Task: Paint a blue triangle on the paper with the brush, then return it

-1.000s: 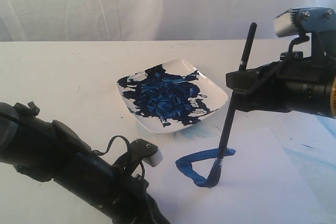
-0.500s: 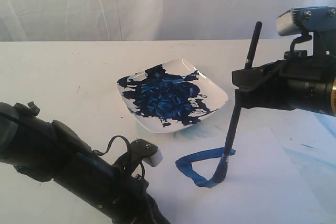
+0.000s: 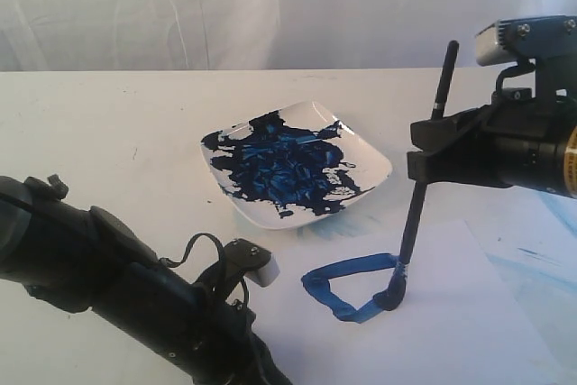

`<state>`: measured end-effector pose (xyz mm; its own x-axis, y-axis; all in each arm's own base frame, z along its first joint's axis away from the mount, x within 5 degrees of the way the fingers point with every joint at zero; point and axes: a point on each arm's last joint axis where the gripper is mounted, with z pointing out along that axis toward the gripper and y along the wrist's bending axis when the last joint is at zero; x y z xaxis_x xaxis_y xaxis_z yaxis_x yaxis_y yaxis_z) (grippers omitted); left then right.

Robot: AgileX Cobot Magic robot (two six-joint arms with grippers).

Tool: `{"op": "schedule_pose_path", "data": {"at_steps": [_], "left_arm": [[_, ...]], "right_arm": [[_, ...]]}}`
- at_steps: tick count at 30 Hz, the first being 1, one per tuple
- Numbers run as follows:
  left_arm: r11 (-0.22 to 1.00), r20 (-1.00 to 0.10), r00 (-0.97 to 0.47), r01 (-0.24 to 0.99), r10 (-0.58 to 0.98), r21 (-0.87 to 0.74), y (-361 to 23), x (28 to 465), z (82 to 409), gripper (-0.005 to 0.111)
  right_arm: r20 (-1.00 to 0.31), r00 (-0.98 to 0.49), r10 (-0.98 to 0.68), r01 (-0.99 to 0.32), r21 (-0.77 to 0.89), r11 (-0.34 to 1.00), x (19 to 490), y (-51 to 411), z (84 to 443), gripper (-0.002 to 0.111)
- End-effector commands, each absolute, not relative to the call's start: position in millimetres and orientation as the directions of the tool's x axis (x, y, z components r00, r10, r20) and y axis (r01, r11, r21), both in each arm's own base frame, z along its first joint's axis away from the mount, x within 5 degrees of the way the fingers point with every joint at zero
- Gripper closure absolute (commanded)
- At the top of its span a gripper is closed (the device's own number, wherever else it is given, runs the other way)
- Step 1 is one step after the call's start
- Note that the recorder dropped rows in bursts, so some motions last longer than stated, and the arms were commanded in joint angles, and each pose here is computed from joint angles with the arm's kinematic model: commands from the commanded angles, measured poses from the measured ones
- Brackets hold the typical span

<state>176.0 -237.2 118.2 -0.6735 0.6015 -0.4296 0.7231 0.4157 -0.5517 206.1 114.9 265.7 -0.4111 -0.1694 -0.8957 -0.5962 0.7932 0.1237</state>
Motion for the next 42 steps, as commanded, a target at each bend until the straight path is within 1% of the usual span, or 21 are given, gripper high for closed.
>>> {"op": "schedule_pose_path", "data": {"at_steps": [1, 13, 15, 23, 32, 34, 37, 42], "left_arm": [[0.391, -0.431, -0.661, 0.730, 0.615, -0.561, -238.6, 172.5, 119.6, 0.107], [0.392, -0.433, -0.659, 0.732, 0.615, -0.557, -238.5, 172.7, 119.4, 0.107], [0.392, -0.433, -0.659, 0.732, 0.615, -0.557, -238.5, 172.7, 119.4, 0.107], [0.392, -0.433, -0.659, 0.732, 0.615, -0.557, -238.5, 172.7, 119.4, 0.107], [0.392, -0.433, -0.659, 0.732, 0.615, -0.557, -238.5, 172.7, 119.4, 0.107], [0.392, -0.433, -0.659, 0.732, 0.615, -0.557, -238.5, 172.7, 119.4, 0.107], [0.392, -0.433, -0.659, 0.732, 0.615, -0.557, -238.5, 172.7, 119.4, 0.107], [0.392, -0.433, -0.659, 0.732, 0.615, -0.557, -238.5, 172.7, 119.4, 0.107]], "right_arm": [[-0.897, -0.396, -0.196, -0.569, 0.072, 0.819, 209.8, 111.2, 264.1, 0.108], [-0.908, -0.369, -0.200, -0.546, 0.038, 0.837, 215.4, 109.7, 271.2, 0.108], [-0.911, -0.347, -0.222, -0.551, 0.007, 0.834, 217.2, 109.8, 273.6, 0.108], [-0.918, -0.330, -0.219, -0.525, -0.014, 0.851, 221.7, 108.1, 280.2, 0.108], [-0.927, -0.306, -0.216, -0.528, -0.024, 0.849, 224.2, 109.4, 288.2, 0.108], [-0.928, -0.304, -0.215, -0.543, -0.016, 0.839, 223.3, 110.9, 288.3, 0.108], [-0.934, -0.307, -0.183, -0.593, 0.038, 0.804, 219.8, 117.0, 289.8, 0.108], [-0.950, -0.265, -0.164, -0.664, 0.057, 0.746, 218.3, 125.4, 292.4, 0.108]]}}
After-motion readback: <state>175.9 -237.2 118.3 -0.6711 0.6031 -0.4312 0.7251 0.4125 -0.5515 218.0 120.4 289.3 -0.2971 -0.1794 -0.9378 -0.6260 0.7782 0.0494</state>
